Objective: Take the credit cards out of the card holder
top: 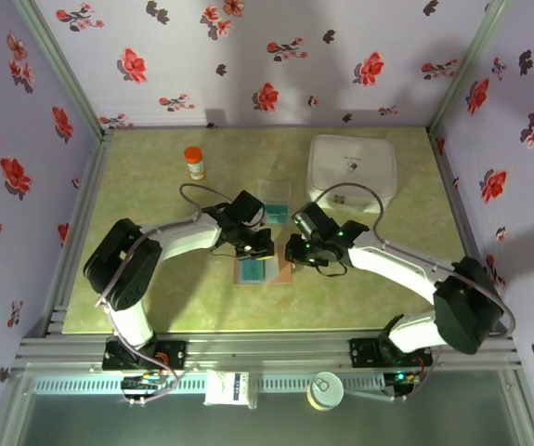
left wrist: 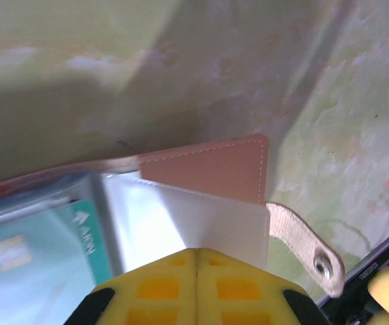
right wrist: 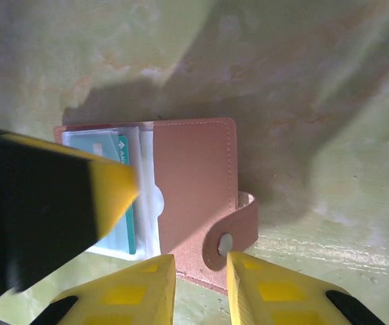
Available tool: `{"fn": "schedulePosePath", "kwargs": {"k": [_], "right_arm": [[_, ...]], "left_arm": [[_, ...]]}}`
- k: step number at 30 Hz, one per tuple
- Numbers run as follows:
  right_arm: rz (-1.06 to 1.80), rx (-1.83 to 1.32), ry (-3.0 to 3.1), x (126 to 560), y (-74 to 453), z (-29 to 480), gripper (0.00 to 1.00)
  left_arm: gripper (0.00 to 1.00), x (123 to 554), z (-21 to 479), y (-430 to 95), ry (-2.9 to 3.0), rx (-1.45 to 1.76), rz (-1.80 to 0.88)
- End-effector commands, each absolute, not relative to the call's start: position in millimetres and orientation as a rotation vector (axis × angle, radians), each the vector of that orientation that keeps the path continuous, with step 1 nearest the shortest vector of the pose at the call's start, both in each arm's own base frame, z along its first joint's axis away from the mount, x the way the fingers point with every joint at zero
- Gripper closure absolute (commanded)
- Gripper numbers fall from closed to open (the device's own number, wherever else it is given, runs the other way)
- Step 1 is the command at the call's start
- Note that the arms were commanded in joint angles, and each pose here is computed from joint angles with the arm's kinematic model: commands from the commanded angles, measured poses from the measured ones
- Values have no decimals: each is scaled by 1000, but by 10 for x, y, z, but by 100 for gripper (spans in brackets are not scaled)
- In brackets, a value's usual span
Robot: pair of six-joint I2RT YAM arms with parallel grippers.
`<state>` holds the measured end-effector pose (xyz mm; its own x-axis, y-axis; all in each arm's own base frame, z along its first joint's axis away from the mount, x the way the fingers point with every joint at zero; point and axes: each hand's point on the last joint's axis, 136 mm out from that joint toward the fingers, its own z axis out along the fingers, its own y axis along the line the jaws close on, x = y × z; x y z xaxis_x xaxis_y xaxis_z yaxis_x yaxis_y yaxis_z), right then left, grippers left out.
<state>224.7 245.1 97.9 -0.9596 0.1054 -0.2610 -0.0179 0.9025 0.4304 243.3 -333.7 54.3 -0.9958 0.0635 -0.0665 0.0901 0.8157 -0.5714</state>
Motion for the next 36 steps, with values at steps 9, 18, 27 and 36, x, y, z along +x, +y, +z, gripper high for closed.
{"fn": "schedulePosePath", "kwargs": {"k": [9,18,27,36], "right_arm": [[671,122,2736,2152,2310,1095,73],[760,59,2725,2216,2627,1226,73],[862,-47,2792,2244,3181,1089,74],[921,-66,2864,2260,3442,705,70]], "left_arm": [[94,2433,578,-3586,2950,172,-998],[94,2549,818,-3210,2873,73,-1009],[94,2471,677,-2658,2891,-42,-913],[96,2402,369,-2514,2946,-82,-883]]}}
